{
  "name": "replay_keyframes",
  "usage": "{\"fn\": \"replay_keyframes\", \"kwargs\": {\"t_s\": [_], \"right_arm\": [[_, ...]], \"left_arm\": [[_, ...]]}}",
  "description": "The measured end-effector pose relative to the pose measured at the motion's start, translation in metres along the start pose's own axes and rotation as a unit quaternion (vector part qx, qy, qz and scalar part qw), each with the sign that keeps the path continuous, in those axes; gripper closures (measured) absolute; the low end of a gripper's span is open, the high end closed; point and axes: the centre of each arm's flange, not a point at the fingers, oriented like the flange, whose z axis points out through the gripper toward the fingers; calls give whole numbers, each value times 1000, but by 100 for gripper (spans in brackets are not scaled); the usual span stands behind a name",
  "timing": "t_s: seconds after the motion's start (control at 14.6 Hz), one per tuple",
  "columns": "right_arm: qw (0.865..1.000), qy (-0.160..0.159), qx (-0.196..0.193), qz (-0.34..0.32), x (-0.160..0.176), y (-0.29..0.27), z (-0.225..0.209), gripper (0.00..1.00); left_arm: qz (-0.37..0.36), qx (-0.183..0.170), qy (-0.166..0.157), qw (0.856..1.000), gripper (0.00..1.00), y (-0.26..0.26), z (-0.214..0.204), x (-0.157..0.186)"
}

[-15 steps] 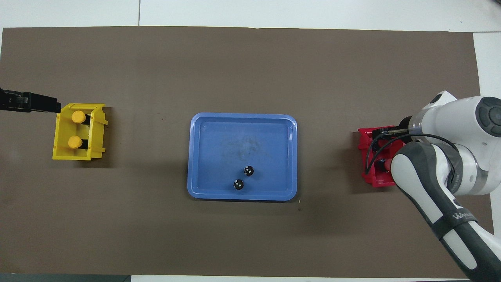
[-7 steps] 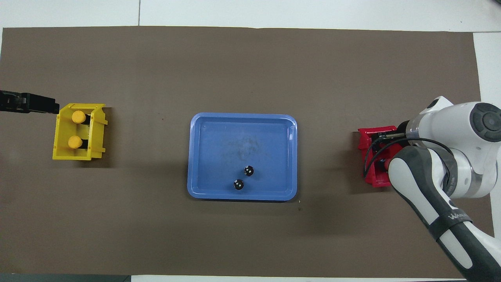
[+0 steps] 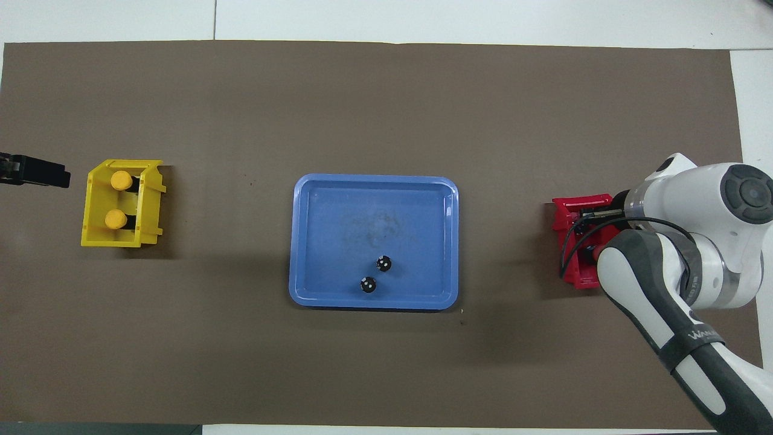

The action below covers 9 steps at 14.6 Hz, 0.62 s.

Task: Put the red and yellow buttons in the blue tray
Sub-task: 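Reach the right gripper down and grasp a red button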

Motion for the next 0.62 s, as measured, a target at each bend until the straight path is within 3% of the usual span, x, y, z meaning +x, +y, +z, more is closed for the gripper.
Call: {"fn": "replay_keyframes", "kwargs": {"t_s": [0.27, 0.48, 0.62], "right_arm": [[999, -27, -15, -17, 17, -1, -35, 59], [999, -44, -15, -24, 40, -12, -96, 59], [999, -34, -14, -17, 61, -48, -137, 59]], "left_arm": [[6, 0, -18, 1000, 0, -1, 21, 18], [6, 1, -25, 1000, 0, -1, 17, 14], [3, 3, -15, 1000, 0, -1, 3, 9]]}}
